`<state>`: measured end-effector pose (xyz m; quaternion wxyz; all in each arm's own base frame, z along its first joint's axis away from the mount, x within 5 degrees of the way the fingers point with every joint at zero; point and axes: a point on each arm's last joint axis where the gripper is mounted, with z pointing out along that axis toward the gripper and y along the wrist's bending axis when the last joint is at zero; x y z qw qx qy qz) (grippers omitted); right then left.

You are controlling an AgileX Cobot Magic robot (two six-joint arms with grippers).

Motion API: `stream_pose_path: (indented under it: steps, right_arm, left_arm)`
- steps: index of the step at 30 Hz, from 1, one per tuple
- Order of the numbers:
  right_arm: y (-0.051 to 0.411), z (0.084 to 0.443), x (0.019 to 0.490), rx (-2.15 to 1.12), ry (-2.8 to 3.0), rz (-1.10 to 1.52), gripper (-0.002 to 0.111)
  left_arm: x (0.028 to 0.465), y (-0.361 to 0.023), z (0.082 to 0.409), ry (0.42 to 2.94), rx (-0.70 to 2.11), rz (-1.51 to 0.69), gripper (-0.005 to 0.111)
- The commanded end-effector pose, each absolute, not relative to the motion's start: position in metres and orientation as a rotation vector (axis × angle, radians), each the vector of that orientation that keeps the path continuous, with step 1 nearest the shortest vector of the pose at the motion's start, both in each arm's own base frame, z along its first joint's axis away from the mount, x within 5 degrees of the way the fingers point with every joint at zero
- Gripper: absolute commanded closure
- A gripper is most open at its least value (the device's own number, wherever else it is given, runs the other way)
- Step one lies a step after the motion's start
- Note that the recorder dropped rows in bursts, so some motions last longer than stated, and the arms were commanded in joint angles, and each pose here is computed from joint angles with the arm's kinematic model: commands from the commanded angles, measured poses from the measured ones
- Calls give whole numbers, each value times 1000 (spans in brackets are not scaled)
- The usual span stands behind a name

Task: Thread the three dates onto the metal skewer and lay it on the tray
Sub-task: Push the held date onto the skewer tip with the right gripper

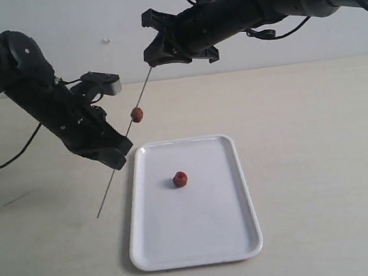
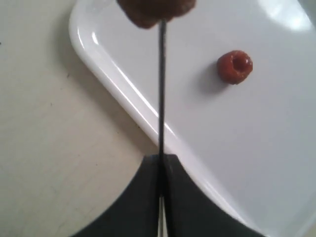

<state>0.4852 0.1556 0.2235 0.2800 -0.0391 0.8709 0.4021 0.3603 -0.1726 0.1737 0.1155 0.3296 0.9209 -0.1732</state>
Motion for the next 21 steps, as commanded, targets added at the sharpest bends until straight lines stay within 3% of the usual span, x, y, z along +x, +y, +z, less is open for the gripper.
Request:
stream_pose_path:
  steps: [1, 21]
  right_arm:
    - [174, 219, 475, -208, 2378, 1127, 96]
    - [199, 214, 460, -384, 2432, 1088, 96]
  left_arm:
    - [372, -176, 183, 2597, 836, -515, 107]
    - [378, -177, 192, 2519, 772, -492, 107]
